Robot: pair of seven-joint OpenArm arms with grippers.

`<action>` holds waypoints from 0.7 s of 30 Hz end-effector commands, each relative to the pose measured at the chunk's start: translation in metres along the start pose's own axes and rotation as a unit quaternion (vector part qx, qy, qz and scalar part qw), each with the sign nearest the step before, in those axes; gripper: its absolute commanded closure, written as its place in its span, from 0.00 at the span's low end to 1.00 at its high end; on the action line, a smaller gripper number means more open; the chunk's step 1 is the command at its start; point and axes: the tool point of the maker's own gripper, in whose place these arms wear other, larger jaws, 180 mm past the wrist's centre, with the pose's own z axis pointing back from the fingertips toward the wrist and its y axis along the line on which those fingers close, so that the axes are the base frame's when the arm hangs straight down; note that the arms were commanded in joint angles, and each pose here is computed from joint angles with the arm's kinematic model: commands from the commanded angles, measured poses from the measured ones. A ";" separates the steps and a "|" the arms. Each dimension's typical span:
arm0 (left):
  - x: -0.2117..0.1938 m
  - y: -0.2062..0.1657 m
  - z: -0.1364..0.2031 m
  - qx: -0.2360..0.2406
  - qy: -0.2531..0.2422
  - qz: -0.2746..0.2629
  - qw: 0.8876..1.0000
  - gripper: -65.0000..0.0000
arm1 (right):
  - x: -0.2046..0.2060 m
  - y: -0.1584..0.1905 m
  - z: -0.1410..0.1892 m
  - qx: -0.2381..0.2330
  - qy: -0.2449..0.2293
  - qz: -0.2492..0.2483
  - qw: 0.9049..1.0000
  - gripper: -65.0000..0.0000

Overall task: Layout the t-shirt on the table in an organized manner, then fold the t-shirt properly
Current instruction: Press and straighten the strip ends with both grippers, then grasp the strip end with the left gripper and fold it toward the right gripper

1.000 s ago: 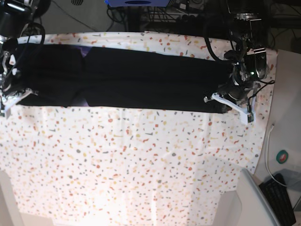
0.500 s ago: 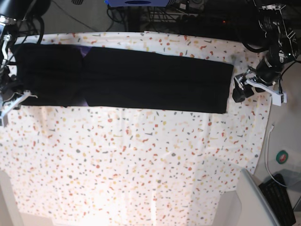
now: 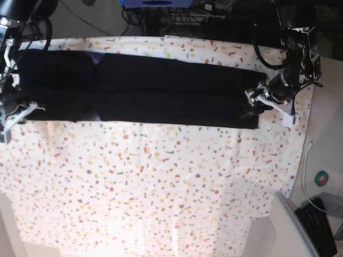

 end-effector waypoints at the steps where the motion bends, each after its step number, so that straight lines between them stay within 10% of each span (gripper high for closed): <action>1: -0.003 0.009 0.001 0.015 0.010 -0.005 1.000 0.10 | 0.017 -0.006 0.004 -0.006 -0.026 0.005 1.000 1.00; 4: -0.005 0.020 0.001 0.036 -0.002 -0.021 0.999 0.21 | 0.017 -0.006 0.005 -0.007 -0.027 0.005 1.000 1.00; 11: -0.022 0.034 -0.004 0.065 0.022 -0.039 0.997 1.00 | 0.018 -0.006 0.005 -0.007 -0.028 0.006 1.000 1.00; 21: 0.052 0.051 0.018 0.108 -0.035 -0.086 0.990 1.00 | 0.018 -0.006 0.005 -0.007 -0.028 0.005 1.000 1.00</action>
